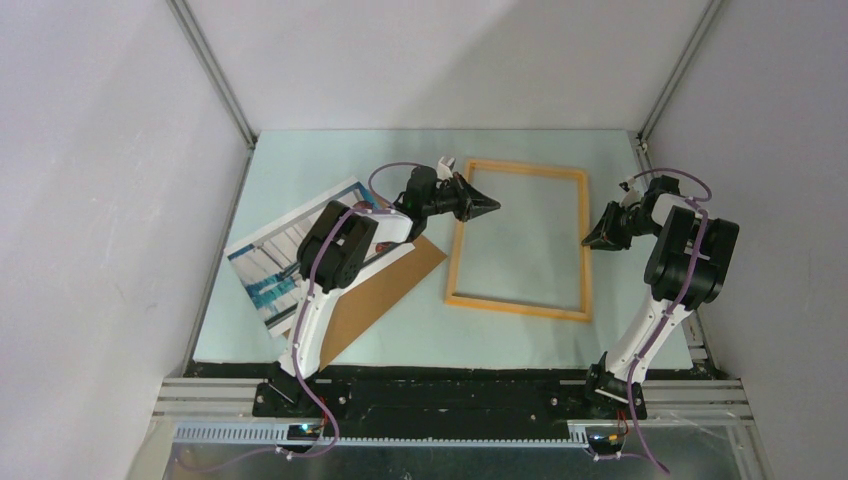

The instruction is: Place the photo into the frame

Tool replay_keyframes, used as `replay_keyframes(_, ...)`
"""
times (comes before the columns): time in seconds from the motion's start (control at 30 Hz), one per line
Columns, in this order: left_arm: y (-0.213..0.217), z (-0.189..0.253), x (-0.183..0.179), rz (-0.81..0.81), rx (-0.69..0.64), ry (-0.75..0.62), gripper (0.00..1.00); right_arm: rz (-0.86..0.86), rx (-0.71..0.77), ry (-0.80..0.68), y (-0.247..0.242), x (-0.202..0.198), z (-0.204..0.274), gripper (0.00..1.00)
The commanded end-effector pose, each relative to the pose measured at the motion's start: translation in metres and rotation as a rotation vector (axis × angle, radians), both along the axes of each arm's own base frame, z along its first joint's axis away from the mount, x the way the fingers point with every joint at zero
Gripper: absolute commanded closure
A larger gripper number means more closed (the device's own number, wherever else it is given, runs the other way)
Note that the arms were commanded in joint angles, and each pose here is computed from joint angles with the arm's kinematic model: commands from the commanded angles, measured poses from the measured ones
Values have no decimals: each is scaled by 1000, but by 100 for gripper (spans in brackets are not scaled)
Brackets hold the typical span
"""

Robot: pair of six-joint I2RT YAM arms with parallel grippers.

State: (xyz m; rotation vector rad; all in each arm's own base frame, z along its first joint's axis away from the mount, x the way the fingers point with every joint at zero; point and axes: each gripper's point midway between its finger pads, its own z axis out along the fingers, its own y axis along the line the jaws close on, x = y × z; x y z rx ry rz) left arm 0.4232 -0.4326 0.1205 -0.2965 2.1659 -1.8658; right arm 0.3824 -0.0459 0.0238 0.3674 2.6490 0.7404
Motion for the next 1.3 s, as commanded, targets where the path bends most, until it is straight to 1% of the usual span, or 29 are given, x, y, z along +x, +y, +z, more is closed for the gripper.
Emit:
replay_keyframes(0.0,-16,12,-16,-66,-14,-74,100,9,37,-20,2,8,6,96)
replay_keyframes(0.23,-22,5,-25,-85,0,-89,100,7,42,-20,1,8,6,96)
replay_keyframes(0.7,-21,-5,-29,-104,29,-145,100,7,47,-22,1,8,6,96)
replay_keyframes(1.27,-22,-1,-33,-132,40,-223,100,8,53,-27,1,10,7,96)
